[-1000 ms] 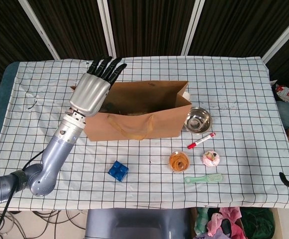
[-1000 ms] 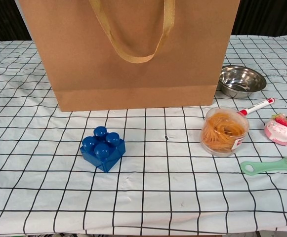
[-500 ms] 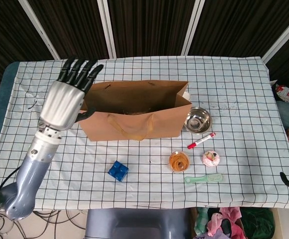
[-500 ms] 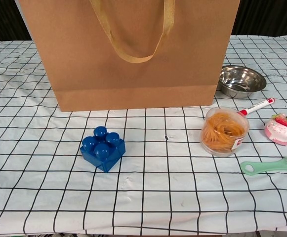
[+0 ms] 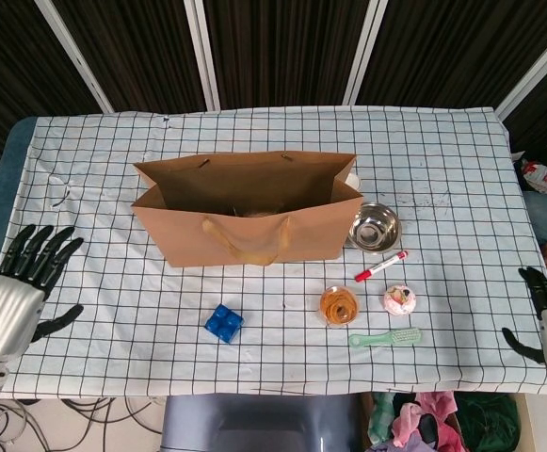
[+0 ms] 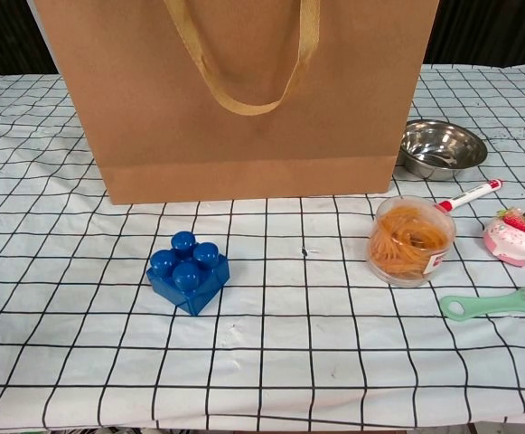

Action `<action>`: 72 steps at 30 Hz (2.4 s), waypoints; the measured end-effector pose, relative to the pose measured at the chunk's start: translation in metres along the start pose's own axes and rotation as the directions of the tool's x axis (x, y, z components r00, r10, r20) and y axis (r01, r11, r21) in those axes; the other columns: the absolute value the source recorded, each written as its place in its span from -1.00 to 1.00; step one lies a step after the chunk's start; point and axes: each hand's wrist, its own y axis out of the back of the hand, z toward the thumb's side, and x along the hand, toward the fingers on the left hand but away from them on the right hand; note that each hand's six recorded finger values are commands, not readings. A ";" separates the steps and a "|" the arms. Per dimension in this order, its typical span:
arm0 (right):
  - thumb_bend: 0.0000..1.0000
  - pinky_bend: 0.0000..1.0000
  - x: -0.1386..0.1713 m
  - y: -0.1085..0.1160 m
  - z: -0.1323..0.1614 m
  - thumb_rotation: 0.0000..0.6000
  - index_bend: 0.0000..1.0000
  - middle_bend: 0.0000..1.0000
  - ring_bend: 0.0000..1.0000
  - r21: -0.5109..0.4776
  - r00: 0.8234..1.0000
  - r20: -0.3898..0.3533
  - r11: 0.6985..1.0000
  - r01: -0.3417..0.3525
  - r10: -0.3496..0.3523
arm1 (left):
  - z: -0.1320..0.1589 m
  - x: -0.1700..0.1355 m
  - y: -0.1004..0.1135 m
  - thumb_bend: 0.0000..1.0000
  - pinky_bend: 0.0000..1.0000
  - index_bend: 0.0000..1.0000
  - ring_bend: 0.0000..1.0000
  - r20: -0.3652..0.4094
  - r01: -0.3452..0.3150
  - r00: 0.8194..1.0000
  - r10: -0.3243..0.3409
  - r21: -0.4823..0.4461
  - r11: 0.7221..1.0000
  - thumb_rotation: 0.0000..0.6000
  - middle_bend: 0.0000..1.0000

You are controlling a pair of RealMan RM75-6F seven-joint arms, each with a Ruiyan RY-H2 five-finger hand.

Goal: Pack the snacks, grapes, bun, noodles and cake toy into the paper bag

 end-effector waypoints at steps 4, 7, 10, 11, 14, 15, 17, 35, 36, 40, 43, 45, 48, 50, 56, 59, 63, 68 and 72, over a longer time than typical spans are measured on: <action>-0.67 -0.62 -0.004 0.001 0.026 1.00 -0.85 -0.92 -0.68 0.021 0.989 -0.129 0.998 -0.067 0.069 | -0.030 -0.036 -0.016 -0.82 -1.00 -0.88 -1.00 -0.050 0.023 0.998 -0.026 -0.042 0.999 1.00 -0.97; -0.67 -0.62 -0.009 -0.001 0.050 1.00 -0.87 -0.93 -0.70 0.047 0.971 -0.201 0.991 -0.122 0.129 | -0.043 -0.053 -0.024 -0.82 -1.00 -0.94 -1.00 -0.088 0.018 0.996 -0.022 -0.049 0.999 1.00 -1.00; -0.67 -0.62 -0.015 -0.005 0.077 1.00 -0.88 -0.93 -0.71 0.079 0.946 -0.267 0.983 -0.168 0.183 | -0.050 -0.062 -0.030 -0.82 -1.00 -0.95 -1.00 -0.126 0.022 0.991 -0.035 -0.098 0.995 1.00 -1.00; -0.67 -0.62 -0.016 -0.006 0.086 1.00 -0.90 -0.93 -0.71 0.088 0.937 -0.287 0.980 -0.180 0.198 | -0.052 -0.063 -0.031 -0.82 -1.00 -0.95 -1.00 -0.133 0.023 0.990 -0.037 -0.109 0.994 1.00 -1.00; -0.68 -0.63 -0.023 -0.010 0.113 1.00 -0.92 -0.94 -0.72 0.121 0.907 -0.346 0.970 -0.210 0.239 | -0.056 -0.067 -0.035 -0.82 -1.00 -0.95 -1.00 -0.156 0.038 0.986 -0.055 -0.108 0.993 1.00 -1.00; -0.69 -0.64 -0.025 -0.012 0.123 1.00 -0.92 -0.94 -0.72 0.138 0.896 -0.364 0.966 -0.220 0.256 | -0.057 -0.068 -0.036 -0.83 -1.00 -0.95 -1.00 -0.163 0.048 0.984 -0.065 -0.105 0.993 1.00 -1.00; -0.70 -0.65 -0.026 -0.016 0.137 1.00 -0.92 -0.94 -0.72 0.165 0.878 -0.387 0.958 -0.234 0.281 | -0.060 -0.069 -0.041 -0.82 -1.00 -0.95 -1.00 -0.181 0.074 0.979 -0.092 -0.105 0.992 1.00 -1.00; -0.70 -0.65 -0.055 -0.071 0.232 1.00 -0.93 -0.93 -0.72 0.257 0.797 -0.458 0.917 -0.306 0.395 | -0.068 -0.064 -0.049 -0.83 -1.00 -0.95 -1.00 -0.234 0.101 0.965 -0.119 -0.087 0.991 1.00 -1.00; -0.70 -0.65 -0.058 -0.076 0.236 1.00 -0.93 -0.93 -0.72 0.260 0.796 -0.457 0.915 -0.307 0.397 | -0.068 -0.064 -0.049 -0.83 -1.00 -0.95 -1.00 -0.238 0.100 0.964 -0.117 -0.086 0.991 1.00 -1.00; -0.70 -0.65 -0.065 -0.087 0.246 1.00 -0.93 -0.92 -0.72 0.272 0.795 -0.450 0.911 -0.311 0.406 | -0.070 -0.063 -0.050 -0.83 -1.00 -0.95 -1.00 -0.245 0.098 0.962 -0.116 -0.083 0.992 1.00 -1.00; -0.70 -0.65 -0.071 -0.092 0.252 1.00 -0.93 -0.90 -0.72 0.279 0.796 -0.446 0.908 -0.312 0.410 | -0.070 -0.063 -0.050 -0.83 -1.00 -0.95 -1.00 -0.249 0.101 0.961 -0.118 -0.082 0.992 1.00 -1.00; -0.70 -0.65 -0.074 -0.095 0.255 1.00 -0.93 -0.84 -0.68 0.283 0.795 -0.442 0.906 -0.315 0.415 | -0.071 -0.063 -0.051 -0.83 -1.00 -0.95 -1.00 -0.251 0.101 0.961 -0.118 -0.081 0.992 1.00 -1.00; -0.70 -0.61 -0.078 -0.100 0.258 1.00 -0.88 -0.72 -0.53 0.297 0.792 -0.438 0.900 -0.320 0.426 | -0.071 -0.063 -0.052 -0.83 -1.00 -0.95 -1.00 -0.253 0.107 0.960 -0.124 -0.079 0.991 1.00 -1.00; -0.65 -0.57 -0.080 -0.103 0.260 1.00 -0.79 -0.61 -0.43 0.305 0.790 -0.435 0.896 -0.322 0.432 | -0.070 -0.062 -0.052 -0.83 -1.00 -0.95 -1.00 -0.254 0.108 0.959 -0.125 -0.080 0.991 1.00 -1.00; 0.01 -0.38 -0.084 -0.110 0.262 1.00 -0.49 -0.34 -0.14 0.307 0.794 -0.429 0.897 -0.319 0.430 | -0.071 -0.062 -0.052 -0.83 -1.00 -0.95 -1.00 -0.257 0.105 0.958 -0.123 -0.082 0.991 1.00 -1.00; 0.09 -0.28 -0.085 -0.112 0.260 1.00 -0.42 -0.28 -0.06 0.298 0.804 -0.423 0.902 -0.311 0.417 | -0.072 -0.062 -0.052 -0.83 -1.00 -0.95 -1.00 -0.259 0.104 0.958 -0.123 -0.084 0.991 1.00 -1.00; 0.11 -0.22 -0.085 -0.113 0.259 1.00 -0.37 -0.22 0.00 0.284 0.809 -0.427 0.909 -0.306 0.405 | -0.072 -0.062 -0.053 -0.83 -1.00 -0.94 -1.00 -0.260 0.109 0.957 -0.129 -0.090 0.990 1.00 -1.00; 0.11 -0.22 -0.083 -0.099 0.258 1.00 -0.36 -0.23 0.00 0.237 0.820 -0.440 0.928 -0.288 0.367 | -0.072 -0.062 -0.053 -0.83 -1.00 -0.94 -1.00 -0.261 0.109 0.957 -0.130 -0.093 0.990 1.00 -1.00; 0.11 -0.22 -0.076 -0.071 0.252 1.00 -0.36 -0.24 0.00 0.185 0.838 -0.446 0.948 -0.257 0.314 | -0.071 -0.062 -0.053 -0.83 -1.00 -0.94 -1.00 -0.260 0.108 0.957 -0.129 -0.094 0.990 1.00 -1.00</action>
